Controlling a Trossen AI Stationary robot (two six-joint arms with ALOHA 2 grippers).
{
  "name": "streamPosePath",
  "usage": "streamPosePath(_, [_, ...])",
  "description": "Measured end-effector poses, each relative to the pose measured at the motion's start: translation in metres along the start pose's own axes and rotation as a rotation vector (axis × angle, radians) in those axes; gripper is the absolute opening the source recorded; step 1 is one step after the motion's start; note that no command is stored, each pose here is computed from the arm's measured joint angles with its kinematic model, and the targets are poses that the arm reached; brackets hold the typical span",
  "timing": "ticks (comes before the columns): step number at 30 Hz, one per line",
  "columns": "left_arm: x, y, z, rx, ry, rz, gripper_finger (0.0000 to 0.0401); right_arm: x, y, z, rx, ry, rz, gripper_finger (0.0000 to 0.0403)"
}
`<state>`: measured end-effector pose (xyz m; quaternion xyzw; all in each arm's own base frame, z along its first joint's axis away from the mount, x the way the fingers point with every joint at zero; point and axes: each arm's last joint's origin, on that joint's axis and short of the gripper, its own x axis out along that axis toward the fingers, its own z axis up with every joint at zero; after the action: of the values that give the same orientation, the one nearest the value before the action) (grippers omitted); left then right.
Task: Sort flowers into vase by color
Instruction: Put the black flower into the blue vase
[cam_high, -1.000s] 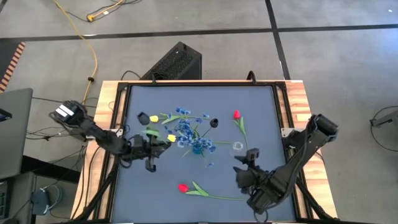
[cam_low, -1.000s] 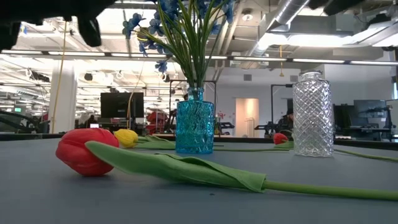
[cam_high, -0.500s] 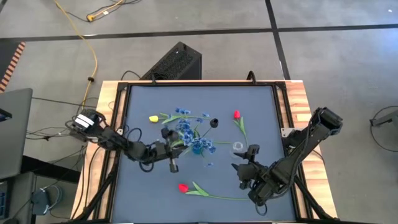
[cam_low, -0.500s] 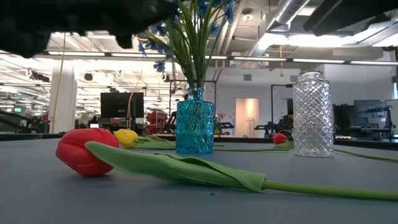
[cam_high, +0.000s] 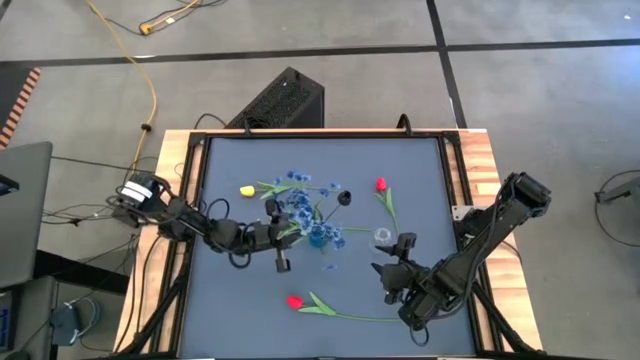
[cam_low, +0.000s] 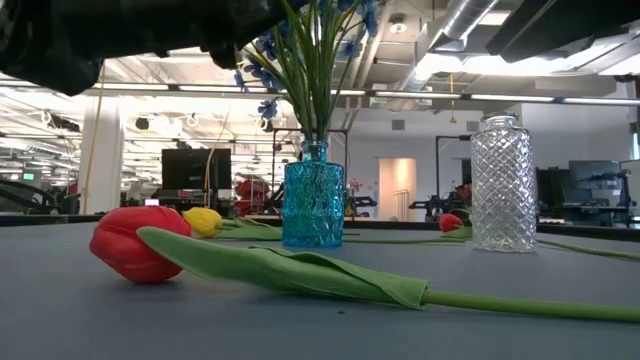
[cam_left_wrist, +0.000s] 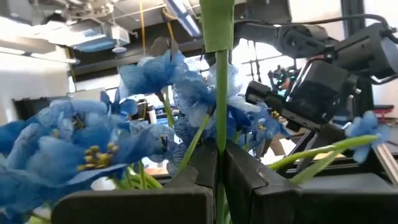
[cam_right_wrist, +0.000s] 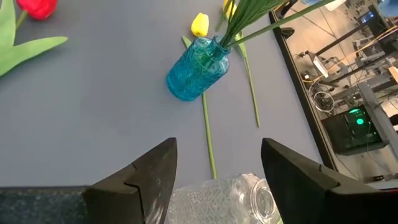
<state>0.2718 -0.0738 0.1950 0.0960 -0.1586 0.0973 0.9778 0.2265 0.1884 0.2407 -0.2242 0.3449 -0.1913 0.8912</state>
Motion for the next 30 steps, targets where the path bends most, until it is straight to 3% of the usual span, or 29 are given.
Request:
streamPosePath(11, [0.004, 0.010, -0.005, 0.035, -0.004, -0.026, 0.0000, 0.000, 0.000, 0.000, -0.002, 0.000, 0.000, 0.0259])
streamPosePath(30, [0.005, 0.014, -0.024, -0.042, 0.178, 0.000, 0.0000, 0.003, -0.002, 0.001, -0.003, 0.007, -0.009, 0.0259])
